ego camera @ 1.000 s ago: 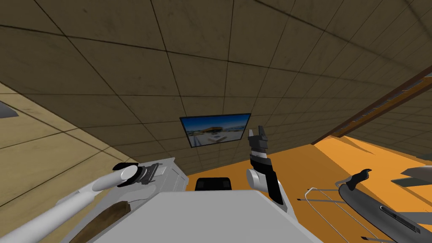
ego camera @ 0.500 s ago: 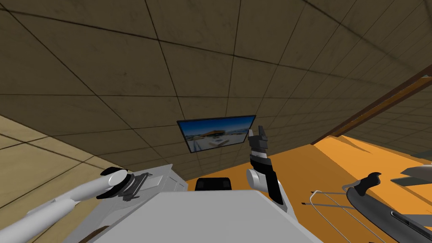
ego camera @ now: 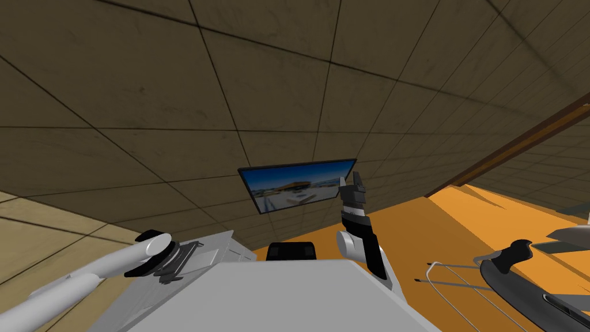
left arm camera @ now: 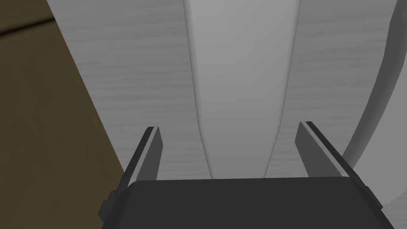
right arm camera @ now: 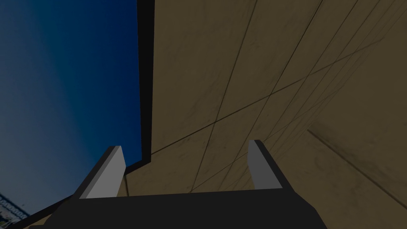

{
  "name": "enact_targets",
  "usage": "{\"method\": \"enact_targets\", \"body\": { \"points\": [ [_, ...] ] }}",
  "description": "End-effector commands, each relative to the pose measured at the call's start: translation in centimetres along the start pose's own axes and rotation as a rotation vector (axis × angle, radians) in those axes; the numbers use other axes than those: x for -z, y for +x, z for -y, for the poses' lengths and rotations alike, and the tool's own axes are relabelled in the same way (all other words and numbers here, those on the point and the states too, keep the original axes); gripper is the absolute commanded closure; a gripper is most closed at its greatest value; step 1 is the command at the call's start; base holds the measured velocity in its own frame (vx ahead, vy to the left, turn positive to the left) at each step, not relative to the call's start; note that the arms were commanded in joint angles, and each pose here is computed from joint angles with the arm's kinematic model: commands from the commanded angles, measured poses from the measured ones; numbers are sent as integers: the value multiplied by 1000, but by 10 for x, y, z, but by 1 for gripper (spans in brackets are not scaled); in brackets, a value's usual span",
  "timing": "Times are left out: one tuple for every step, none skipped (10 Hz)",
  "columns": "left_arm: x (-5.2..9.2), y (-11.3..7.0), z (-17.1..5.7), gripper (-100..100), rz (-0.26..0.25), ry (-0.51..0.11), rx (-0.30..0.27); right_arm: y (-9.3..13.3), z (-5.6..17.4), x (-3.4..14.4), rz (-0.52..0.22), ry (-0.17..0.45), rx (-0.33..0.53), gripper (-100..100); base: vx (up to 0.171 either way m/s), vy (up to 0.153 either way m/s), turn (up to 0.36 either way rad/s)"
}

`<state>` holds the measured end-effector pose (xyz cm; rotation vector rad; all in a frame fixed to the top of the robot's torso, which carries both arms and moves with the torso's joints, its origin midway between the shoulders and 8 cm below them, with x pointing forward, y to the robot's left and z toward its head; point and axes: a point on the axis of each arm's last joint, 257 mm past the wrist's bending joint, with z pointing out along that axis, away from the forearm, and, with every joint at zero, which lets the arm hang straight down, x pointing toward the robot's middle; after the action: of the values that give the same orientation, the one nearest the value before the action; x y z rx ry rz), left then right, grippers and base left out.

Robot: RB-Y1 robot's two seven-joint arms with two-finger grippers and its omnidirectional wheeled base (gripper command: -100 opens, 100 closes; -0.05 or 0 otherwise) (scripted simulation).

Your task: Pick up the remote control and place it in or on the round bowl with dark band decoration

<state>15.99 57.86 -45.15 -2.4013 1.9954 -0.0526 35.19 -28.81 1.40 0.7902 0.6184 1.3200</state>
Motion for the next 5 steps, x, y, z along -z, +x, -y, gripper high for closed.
{"method": "enact_targets", "body": {
  "points": [
    [-11,2,-5,-100,1,3,5,0,0,0,0,0,0,0,5,33,-39],
    [-18,5,-7,-100,0,3,8,0,0,0,0,0,0,0,3,37,-23],
    [-14,5,-5,-100,0,2,7,0,0,0,0,0,0,0,0,16,-5],
    [-15,5,-5,100,0,3,7,0,0,0,0,0,0,0,-3,3,16],
    [-15,5,-7,100,0,-2,7,0,0,0,0,0,0,0,0,0,0]
  ]
}}
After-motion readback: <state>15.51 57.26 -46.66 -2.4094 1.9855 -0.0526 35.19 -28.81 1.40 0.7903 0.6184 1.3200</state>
